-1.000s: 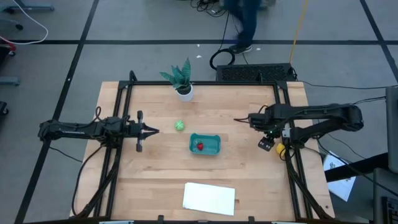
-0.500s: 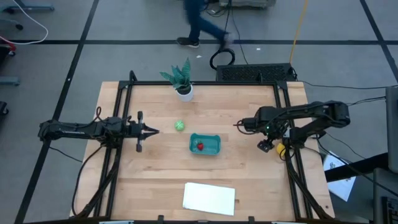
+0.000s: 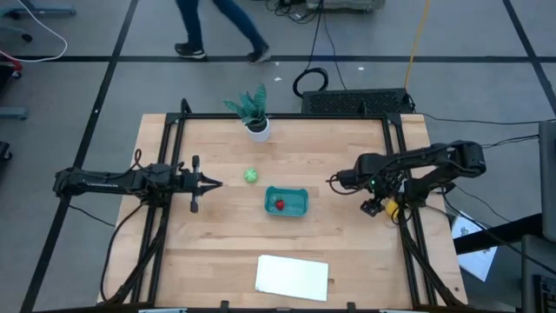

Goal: Pick and placing Produce into tupperware
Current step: Put the yellow lemon into the blue container

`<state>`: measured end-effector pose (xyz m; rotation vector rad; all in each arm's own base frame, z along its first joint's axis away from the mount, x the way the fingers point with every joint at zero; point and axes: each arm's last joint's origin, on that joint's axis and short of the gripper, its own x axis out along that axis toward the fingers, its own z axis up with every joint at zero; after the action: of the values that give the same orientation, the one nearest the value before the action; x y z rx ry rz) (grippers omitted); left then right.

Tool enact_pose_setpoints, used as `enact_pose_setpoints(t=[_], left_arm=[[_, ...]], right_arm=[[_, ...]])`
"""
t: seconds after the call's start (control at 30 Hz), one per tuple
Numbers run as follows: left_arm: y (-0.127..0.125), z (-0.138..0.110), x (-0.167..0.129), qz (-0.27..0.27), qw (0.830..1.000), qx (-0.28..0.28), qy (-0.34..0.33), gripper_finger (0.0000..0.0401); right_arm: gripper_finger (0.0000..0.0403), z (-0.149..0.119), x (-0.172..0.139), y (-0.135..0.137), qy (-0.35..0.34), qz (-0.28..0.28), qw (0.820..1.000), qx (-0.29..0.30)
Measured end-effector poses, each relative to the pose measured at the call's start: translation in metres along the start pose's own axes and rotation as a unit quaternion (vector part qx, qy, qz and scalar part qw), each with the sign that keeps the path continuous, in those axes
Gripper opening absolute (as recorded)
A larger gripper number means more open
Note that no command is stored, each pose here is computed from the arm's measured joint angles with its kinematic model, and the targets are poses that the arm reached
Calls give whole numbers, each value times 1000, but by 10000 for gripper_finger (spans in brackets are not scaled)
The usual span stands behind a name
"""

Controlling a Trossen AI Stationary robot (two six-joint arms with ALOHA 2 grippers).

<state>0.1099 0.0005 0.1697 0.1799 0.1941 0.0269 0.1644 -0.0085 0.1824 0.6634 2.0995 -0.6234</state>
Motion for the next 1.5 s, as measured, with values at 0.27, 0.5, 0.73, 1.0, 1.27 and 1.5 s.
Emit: enact_pose_setpoints(t=[0.27,0.5,0.73,1.0,1.27,1.5], left_arm=[[0,0,0,0,1000,-2,0,26],[0,0,0,0,1000,-4,0,26],[0,0,0,-1,1000,-8,0,26],[0,0,0,0,1000,-8,-1,26],[0,0,0,-1,1000,-8,-1,26],[0,0,0,-1,1000,-8,-1,26]], right_arm=[[283,-4,8,9,-34,-36,999,-16],[283,-8,14,15,-44,-61,997,-34],[283,-9,15,18,-36,-39,998,16],[283,-8,16,23,-46,-17,997,53],[283,-4,18,36,-81,8,997,7],[283,-1,28,34,-12,-68,996,48]])
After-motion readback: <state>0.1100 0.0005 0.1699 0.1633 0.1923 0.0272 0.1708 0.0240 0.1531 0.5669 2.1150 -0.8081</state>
